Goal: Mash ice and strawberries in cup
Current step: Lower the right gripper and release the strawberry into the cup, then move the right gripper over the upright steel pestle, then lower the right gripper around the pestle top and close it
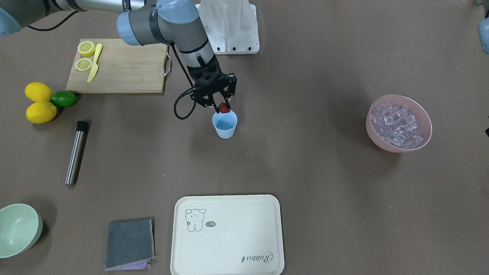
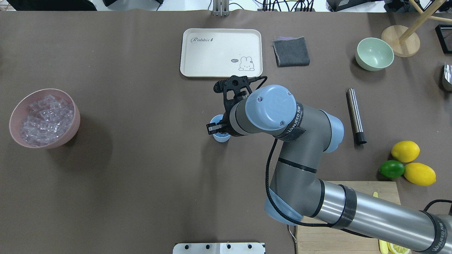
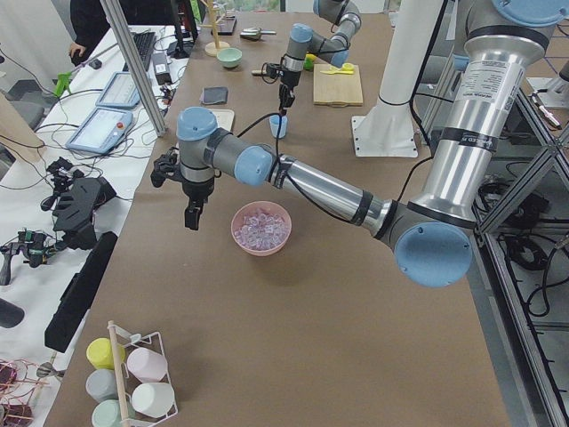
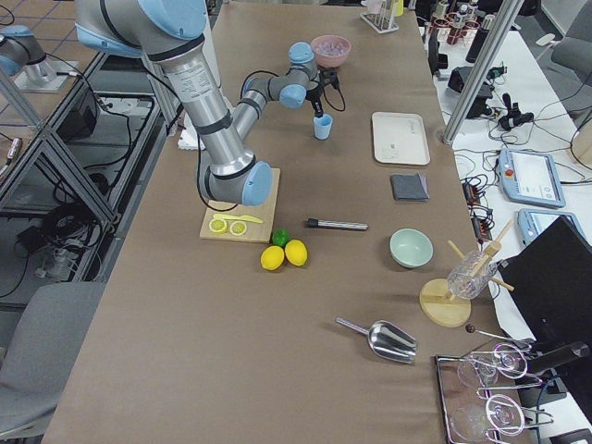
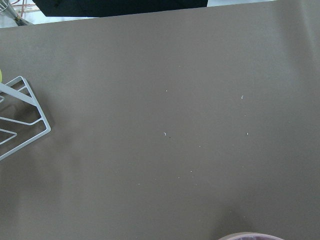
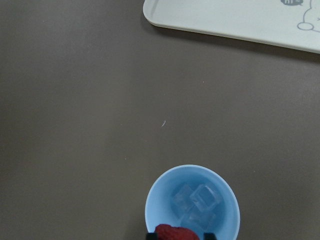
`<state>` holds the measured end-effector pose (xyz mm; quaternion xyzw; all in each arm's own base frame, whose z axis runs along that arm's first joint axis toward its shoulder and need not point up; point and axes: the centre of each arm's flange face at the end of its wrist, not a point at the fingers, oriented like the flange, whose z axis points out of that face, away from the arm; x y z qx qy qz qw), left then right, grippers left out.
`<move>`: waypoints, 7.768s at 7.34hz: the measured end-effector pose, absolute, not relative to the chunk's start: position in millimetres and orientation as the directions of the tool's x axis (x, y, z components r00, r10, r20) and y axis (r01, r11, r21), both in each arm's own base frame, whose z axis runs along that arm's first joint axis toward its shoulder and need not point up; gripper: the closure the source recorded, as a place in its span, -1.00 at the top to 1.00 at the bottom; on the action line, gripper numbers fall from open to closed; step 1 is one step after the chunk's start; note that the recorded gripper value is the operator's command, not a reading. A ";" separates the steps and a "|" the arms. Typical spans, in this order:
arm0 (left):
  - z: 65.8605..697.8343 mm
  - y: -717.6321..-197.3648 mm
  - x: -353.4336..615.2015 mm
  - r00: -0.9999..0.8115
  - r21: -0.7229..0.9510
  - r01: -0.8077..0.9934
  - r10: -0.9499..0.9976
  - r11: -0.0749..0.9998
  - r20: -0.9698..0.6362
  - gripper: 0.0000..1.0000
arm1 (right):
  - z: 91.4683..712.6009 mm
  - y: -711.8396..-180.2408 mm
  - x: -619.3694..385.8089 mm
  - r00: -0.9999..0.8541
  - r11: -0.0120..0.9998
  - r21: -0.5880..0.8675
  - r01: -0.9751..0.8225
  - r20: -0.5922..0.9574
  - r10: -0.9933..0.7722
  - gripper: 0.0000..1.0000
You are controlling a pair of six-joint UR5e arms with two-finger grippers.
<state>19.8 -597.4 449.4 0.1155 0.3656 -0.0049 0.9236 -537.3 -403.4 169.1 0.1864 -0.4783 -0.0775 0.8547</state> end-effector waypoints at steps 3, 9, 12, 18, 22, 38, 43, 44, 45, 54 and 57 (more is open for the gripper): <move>452.2 -596.2 19.6 0.733 0.206 0.093 0.073 0.974 -0.676 0.95 | 165.3 -401.7 -537.3 0.526 0.921 0.385 -0.053 0.795 -0.302 -0.76; 453.5 -595.8 19.5 0.734 0.206 0.092 0.073 0.974 -0.675 0.95 | 169.0 -408.3 -537.2 0.537 0.916 0.395 -0.069 0.789 -0.300 0.98; 455.6 -599.1 20.5 0.735 0.200 0.091 0.070 0.975 -0.675 0.95 | 169.8 -410.0 -535.8 0.544 0.912 0.401 -0.083 0.785 -0.295 0.99; 452.4 -602.7 21.4 0.735 0.206 0.090 0.075 0.974 -0.674 0.95 | 252.6 -504.2 -402.9 0.604 0.949 0.274 -0.154 0.787 -0.129 0.99; 467.9 -603.4 20.5 0.745 0.245 0.063 0.118 0.967 -0.657 0.95 | 337.3 -562.3 -279.9 0.711 0.991 0.125 -0.056 0.702 -0.049 0.99; 467.7 -628.4 27.3 0.781 0.452 0.038 0.256 0.891 -0.570 0.95 | 496.8 -597.0 -307.4 0.745 0.992 -0.098 0.085 0.667 0.002 0.99; 453.1 -647.2 30.8 0.780 0.463 0.039 0.263 0.885 -0.568 0.95 | 520.6 -606.3 -311.0 0.734 0.994 -0.068 0.082 0.679 -0.013 0.70; 452.3 -649.5 31.2 0.780 0.464 0.039 0.263 0.885 -0.568 0.95 | 519.8 -606.6 -310.8 0.733 0.995 -0.068 0.079 0.680 -0.012 0.43; 451.6 -650.4 31.4 0.780 0.465 0.039 0.264 0.885 -0.568 0.95 | 518.6 -606.6 -310.8 0.732 0.995 -0.067 0.078 0.681 -0.011 0.08; 446.8 -653.0 31.8 0.779 0.470 0.039 0.267 0.882 -0.567 0.95 | 525.5 -604.1 -311.9 0.737 0.994 -0.074 0.082 0.676 -0.010 0.06; 440.6 -656.2 32.4 0.779 0.474 0.040 0.270 0.880 -0.566 0.95 | 528.1 -603.5 -312.6 0.739 0.993 -0.078 0.083 0.674 -0.008 -1.00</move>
